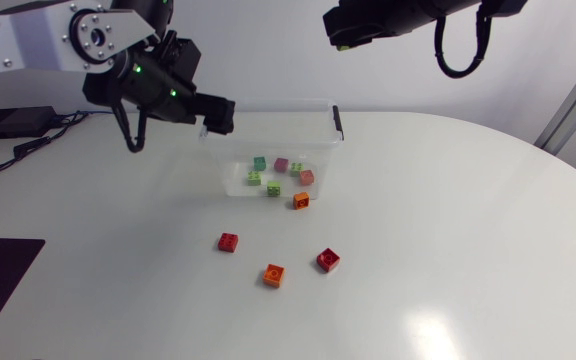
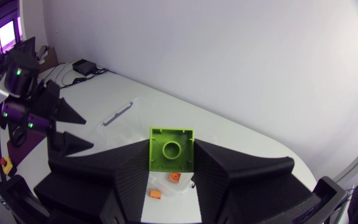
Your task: Place the duplo bricks in the container
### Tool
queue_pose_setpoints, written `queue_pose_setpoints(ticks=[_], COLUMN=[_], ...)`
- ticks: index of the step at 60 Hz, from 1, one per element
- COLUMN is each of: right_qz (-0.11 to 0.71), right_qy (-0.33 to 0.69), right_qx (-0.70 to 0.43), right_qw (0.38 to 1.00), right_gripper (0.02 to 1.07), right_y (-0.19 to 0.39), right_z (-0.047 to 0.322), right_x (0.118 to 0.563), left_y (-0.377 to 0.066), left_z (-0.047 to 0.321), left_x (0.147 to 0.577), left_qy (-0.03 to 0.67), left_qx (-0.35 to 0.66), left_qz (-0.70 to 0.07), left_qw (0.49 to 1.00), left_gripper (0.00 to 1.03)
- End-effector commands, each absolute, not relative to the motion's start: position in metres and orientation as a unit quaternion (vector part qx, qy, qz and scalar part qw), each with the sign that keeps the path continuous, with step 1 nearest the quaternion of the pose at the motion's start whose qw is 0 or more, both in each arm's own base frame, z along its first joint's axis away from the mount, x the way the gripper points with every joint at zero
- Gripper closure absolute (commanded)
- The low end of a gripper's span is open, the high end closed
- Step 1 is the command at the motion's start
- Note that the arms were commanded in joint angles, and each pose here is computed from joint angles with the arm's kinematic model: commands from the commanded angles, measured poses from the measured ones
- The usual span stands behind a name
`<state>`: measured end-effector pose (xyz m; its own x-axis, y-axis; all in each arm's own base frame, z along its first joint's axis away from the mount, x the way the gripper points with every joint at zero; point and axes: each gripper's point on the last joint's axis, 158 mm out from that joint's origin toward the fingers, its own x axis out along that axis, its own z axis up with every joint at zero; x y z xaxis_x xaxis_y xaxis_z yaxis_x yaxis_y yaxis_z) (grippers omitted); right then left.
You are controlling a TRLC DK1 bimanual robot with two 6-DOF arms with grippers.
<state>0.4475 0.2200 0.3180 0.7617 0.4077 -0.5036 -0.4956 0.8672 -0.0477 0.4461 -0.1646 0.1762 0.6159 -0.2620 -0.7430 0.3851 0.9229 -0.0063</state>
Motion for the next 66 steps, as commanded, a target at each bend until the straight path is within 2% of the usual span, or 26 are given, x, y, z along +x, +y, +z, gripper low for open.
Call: queue_pose_setpoints(ticks=[1, 12, 28, 51, 52, 54, 55, 56, 57, 58, 60, 66], right_qz=[0.24, 0.241, 0.243, 0.231, 0.231, 0.229, 0.227, 0.227, 0.225, 0.223, 0.221, 0.221], right_qy=[0.259, 0.254, 0.264, 0.279, 0.279, 0.283, 0.283, 0.283, 0.284, 0.286, 0.287, 0.288], right_qx=[-0.082, -0.08, -0.085, -0.093, -0.093, -0.093, -0.094, -0.094, -0.096, -0.096, -0.097, -0.097], right_qw=[0.932, 0.933, 0.929, 0.928, 0.927, 0.927, 0.927, 0.927, 0.927, 0.927, 0.927, 0.927], right_gripper=[0.8, 0.8, 0.8, 0.77, 0.76, 0.62, 0.49, 0.4, 0.25, 0.16, 0.11, 0.11], right_y=[0.231, 0.244, 0.261, 0.269, 0.269, 0.269, 0.269, 0.27, 0.27, 0.269, 0.267, 0.264], right_z=[0.306, 0.299, 0.269, 0.231, 0.23, 0.229, 0.23, 0.23, 0.231, 0.23, 0.232, 0.237], right_x=[0.461, 0.477, 0.497, 0.535, 0.536, 0.538, 0.539, 0.539, 0.538, 0.538, 0.537, 0.529], left_y=[-0.153, -0.137, -0.133, -0.153, -0.153, -0.154, -0.154, -0.155, -0.156, -0.156, -0.158, -0.163], left_z=[0.144, 0.099, 0.028, -0.013, -0.013, -0.016, -0.016, -0.017, -0.019, -0.019, -0.022, -0.026], left_x=[0.416, 0.373, 0.339, 0.334, 0.334, 0.334, 0.334, 0.334, 0.334, 0.334, 0.333, 0.332], left_qy=[0.437, 0.488, 0.553, 0.583, 0.583, 0.585, 0.585, 0.586, 0.587, 0.587, 0.59, 0.589], left_qx=[0.097, 0.111, 0.124, 0.13, 0.13, 0.129, 0.129, 0.129, 0.129, 0.129, 0.128, 0.13], left_qz=[-0.184, -0.184, -0.189, -0.198, -0.198, -0.198, -0.198, -0.198, -0.198, -0.198, -0.198, -0.201], left_qw=[0.875, 0.846, 0.802, 0.777, 0.777, 0.776, 0.776, 0.775, 0.774, 0.774, 0.773, 0.772], left_gripper=[0.04, 0.05, 0.06, 0.06, 0.06, 0.06, 0.06, 0.06, 0.07, 0.08, 0.08, 0.11])
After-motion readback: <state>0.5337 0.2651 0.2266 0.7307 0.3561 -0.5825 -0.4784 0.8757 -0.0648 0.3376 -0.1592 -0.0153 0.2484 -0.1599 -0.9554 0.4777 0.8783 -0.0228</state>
